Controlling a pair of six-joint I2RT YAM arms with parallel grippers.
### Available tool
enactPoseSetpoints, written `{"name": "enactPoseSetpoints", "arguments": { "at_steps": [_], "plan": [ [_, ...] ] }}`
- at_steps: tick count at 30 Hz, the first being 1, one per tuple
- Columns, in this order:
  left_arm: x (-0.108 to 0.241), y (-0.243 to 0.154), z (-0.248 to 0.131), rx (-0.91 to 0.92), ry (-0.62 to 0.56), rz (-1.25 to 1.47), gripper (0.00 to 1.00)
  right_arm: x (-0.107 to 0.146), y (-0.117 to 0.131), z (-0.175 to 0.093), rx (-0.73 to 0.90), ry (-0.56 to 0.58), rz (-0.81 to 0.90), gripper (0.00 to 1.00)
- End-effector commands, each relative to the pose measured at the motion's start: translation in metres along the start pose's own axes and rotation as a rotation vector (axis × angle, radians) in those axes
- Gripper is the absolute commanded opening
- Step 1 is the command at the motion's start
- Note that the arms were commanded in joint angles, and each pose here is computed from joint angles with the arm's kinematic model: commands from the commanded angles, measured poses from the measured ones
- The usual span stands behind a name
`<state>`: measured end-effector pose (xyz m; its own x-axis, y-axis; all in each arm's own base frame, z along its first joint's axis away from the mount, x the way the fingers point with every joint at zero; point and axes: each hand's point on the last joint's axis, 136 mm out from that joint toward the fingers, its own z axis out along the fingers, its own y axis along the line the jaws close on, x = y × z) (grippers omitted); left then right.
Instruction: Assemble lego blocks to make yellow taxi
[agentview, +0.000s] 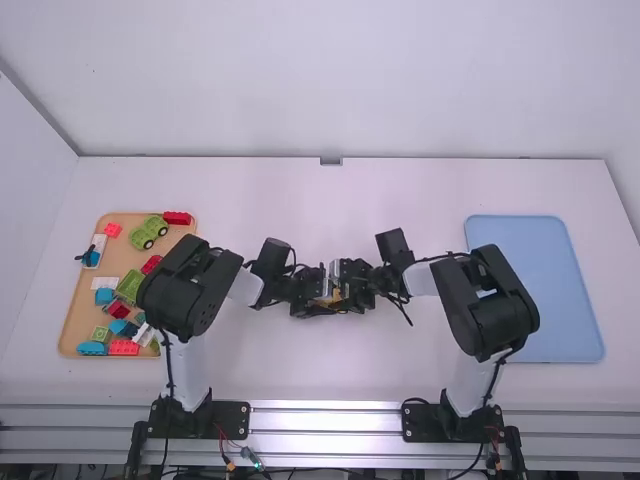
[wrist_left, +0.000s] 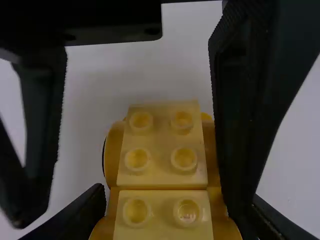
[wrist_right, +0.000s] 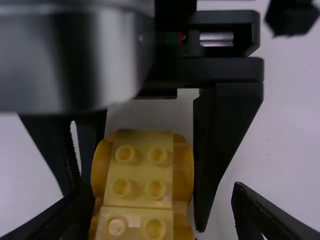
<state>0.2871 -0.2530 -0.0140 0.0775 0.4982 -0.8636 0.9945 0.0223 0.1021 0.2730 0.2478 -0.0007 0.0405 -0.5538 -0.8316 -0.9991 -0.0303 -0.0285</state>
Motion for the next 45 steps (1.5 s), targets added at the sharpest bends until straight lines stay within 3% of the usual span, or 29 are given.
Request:
{"name": "enactPoseSetpoints", "arguments": {
  "at_steps": [1, 5, 7, 9, 11, 12, 18, 28, 38, 41, 45],
  "plan": [
    [0.012, -0.003, 0.001, -0.004, 0.037, -0.019, 0.54, -0.005, -0.001, -0.007, 0.005, -0.023, 0.010, 0.73],
    [0.012, -0.003, 0.001, -0.004, 0.038, -0.019, 0.53, -0.022, -0.003, -0.024, 0.010, -0.078, -0.004, 0.70],
    [0.012, -0.002, 0.001, -0.005, 0.036, -0.017, 0.52, -0.028, -0.005, -0.035, 0.020, -0.099, 0.001, 0.59],
    [0.011, -0.002, 0.001, -0.007, 0.035, -0.014, 0.52, -0.032, -0.003, -0.039, 0.015, -0.114, -0.011, 0.37],
    [0.011, -0.002, 0.001, -0.010, 0.034, -0.011, 0.52, -0.035, 0.002, -0.042, -0.004, -0.139, -0.039, 0.04],
    [0.011, -0.002, 0.001, -0.009, 0.033, -0.012, 0.52, -0.035, 0.003, -0.042, -0.006, -0.140, -0.042, 0.01],
    [0.011, -0.001, 0.001, -0.010, 0.033, -0.011, 0.51, -0.007, 0.009, -0.037, -0.015, -0.024, 0.041, 0.00],
    [0.011, 0.001, 0.000, -0.017, 0.032, -0.033, 0.49, 0.030, 0.016, -0.019, -0.051, 0.038, 0.137, 0.00],
    [0.012, 0.005, -0.002, -0.030, 0.029, -0.034, 0.47, 0.070, 0.034, -0.008, -0.064, 0.322, 0.143, 0.00],
    [0.011, 0.004, -0.001, -0.030, 0.029, -0.027, 0.48, 0.068, 0.033, -0.001, -0.050, 0.344, 0.125, 0.00],
    [0.012, 0.007, -0.003, -0.038, 0.027, -0.028, 0.48, 0.028, 0.017, -0.003, -0.020, 0.174, 0.059, 0.00]
  ]
}}
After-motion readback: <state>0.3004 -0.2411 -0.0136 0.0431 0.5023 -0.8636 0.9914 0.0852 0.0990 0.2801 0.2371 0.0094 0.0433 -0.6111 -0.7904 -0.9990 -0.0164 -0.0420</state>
